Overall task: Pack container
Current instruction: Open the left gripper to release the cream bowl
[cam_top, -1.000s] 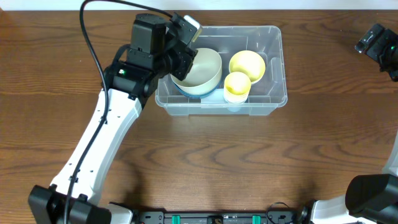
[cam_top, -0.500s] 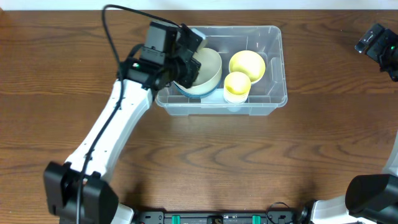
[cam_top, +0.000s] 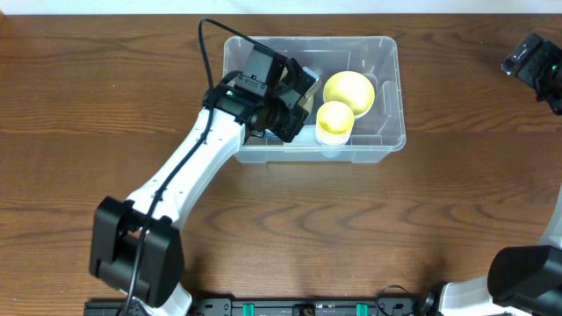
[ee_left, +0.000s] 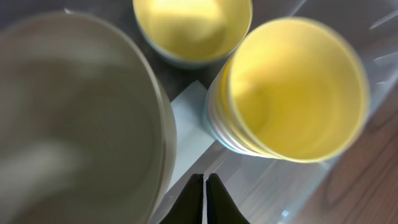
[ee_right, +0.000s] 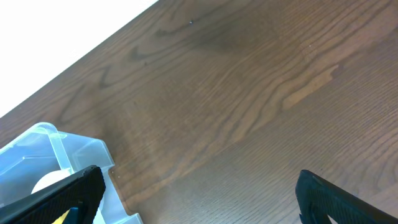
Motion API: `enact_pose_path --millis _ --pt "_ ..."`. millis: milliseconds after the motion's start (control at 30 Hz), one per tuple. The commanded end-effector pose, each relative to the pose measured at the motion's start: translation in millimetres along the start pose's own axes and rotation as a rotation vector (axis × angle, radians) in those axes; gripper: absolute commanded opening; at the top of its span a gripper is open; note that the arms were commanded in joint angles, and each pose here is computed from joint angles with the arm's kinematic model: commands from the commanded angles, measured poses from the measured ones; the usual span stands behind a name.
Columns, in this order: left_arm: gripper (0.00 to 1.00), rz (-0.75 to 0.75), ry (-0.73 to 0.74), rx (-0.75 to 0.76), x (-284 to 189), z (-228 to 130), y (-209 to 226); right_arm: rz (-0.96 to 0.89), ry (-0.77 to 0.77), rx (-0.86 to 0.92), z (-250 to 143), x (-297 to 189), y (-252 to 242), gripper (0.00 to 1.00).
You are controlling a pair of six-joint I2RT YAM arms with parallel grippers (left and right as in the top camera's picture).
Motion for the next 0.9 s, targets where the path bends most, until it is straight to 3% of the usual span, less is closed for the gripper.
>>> enact_pose_path --millis 0,267,733,867 --pt "0.06 -0.022 0.065 -0.025 22.8 -13.5 5.1 -0.001 -0.010 0.017 2.8 -2.1 -0.5 0.99" --pt "0.06 -0.029 0.085 -0.028 42.9 -19.0 11.0 -0.001 -0.010 0.017 2.8 -2.1 -0.5 0.99" --pt "0.06 0.028 -0.078 0.032 -12.8 12.7 2.0 -0.001 -0.010 0.016 2.8 -2.1 -0.5 0.99" --pt "0.06 0.081 -0.053 0.027 -10.8 9.7 8.1 -0.001 -0.010 0.017 2.8 -2.1 -0.5 0.99"
Point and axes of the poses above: each gripper's point midway between its finger pads, its own x axis out along the fingers, its own y axis along the line the jaws close on, z = x × y, the point moved 7 cm from there along -x, back along the fingers, and after that the axes turned 9 degrees about x, right-handed, at the moved point
